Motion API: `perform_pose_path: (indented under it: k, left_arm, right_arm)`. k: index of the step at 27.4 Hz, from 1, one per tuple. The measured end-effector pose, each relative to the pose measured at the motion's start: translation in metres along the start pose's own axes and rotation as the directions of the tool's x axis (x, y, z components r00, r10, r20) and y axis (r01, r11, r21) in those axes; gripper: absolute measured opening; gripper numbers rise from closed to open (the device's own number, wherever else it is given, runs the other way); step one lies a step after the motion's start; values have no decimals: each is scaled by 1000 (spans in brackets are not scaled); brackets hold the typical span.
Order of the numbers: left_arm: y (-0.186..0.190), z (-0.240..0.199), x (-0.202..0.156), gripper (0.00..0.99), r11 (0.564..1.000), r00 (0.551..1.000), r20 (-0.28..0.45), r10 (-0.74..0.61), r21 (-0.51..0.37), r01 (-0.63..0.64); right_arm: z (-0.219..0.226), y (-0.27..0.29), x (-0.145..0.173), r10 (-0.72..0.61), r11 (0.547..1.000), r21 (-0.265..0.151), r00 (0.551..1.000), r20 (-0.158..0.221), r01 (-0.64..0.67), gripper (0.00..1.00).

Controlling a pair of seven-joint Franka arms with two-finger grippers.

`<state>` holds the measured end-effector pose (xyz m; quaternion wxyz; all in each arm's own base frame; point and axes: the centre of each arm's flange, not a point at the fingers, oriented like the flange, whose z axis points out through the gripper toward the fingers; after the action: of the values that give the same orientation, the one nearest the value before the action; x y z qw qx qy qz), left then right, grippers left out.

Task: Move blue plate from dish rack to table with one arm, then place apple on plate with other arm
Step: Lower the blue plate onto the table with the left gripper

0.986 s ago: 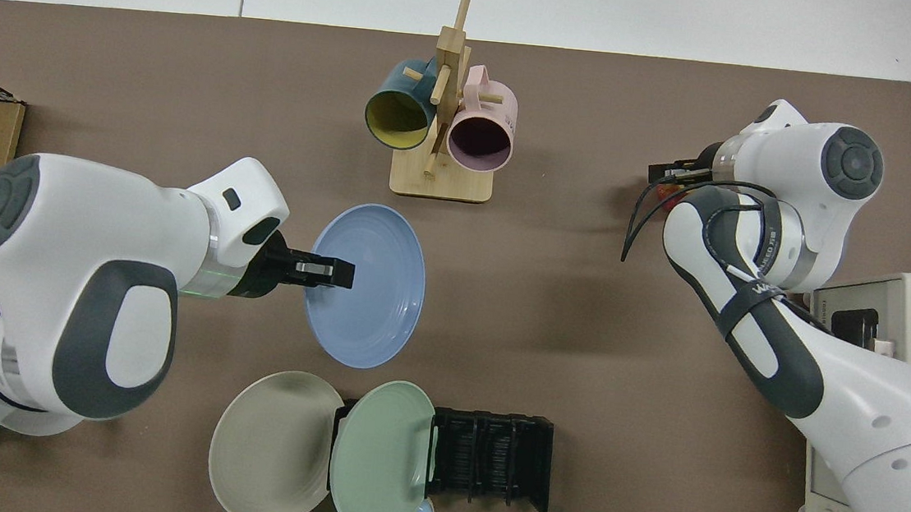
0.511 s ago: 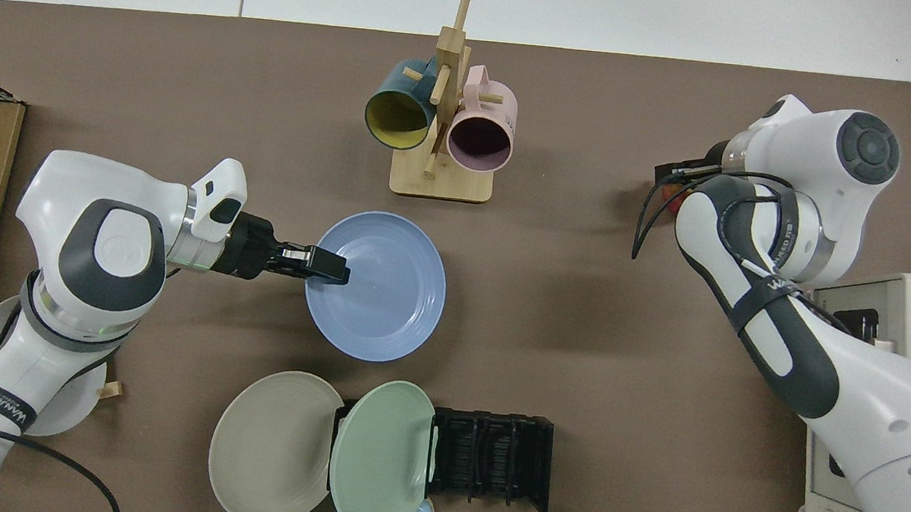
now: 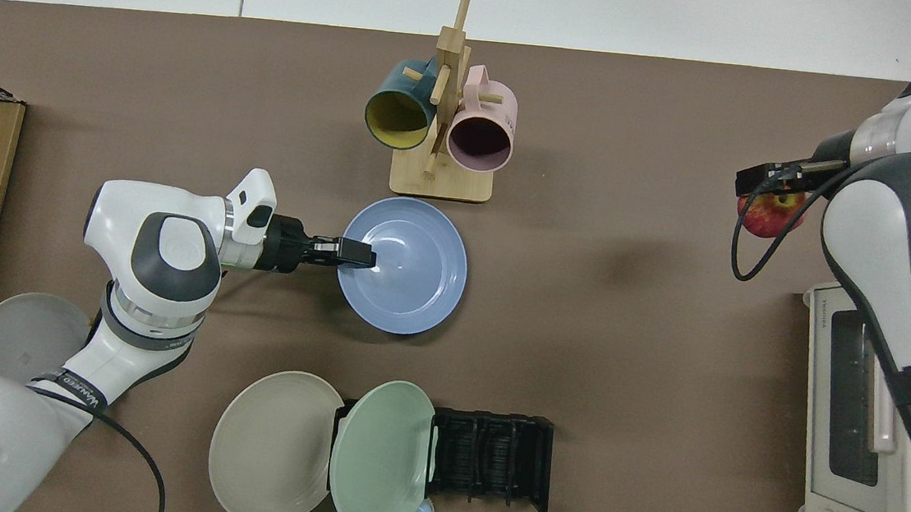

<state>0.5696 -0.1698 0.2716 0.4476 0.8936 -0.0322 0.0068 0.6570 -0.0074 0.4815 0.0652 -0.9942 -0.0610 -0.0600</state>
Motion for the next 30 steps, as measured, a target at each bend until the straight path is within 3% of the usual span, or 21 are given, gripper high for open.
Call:
perform_pose_path:
  k: [3,7,11,13,16,30]
  left_arm:
    - [7,6,0,154,1000,1000,-11,10,5,-10]
    - [9,10,-1,335,1000,1000,-13,6,8,-6]
    - [14,13,0,374,1000,1000,-15,-24,13,25]
    - [20,12,2,511,999,999,-13,-36,28,37]
    - [30,7,5,599,997,999,-4,-46,68,46]
    - [80,-23,6,599,973,999,-14,-38,229,40]
  right_arm:
    - [3,4,-2,5,1000,-2,1000,8,-5,634]
    - [7,5,-3,6,1000,-4,1000,16,-6,634]
    - [8,5,-4,5,1000,-5,1000,18,-5,634]
    - [8,5,-4,5,1000,-5,1000,18,-5,634]
    - [8,5,-4,5,1000,-6,1000,18,-5,634]
    - [10,-11,-2,3,1000,-1,1000,19,-3,634]
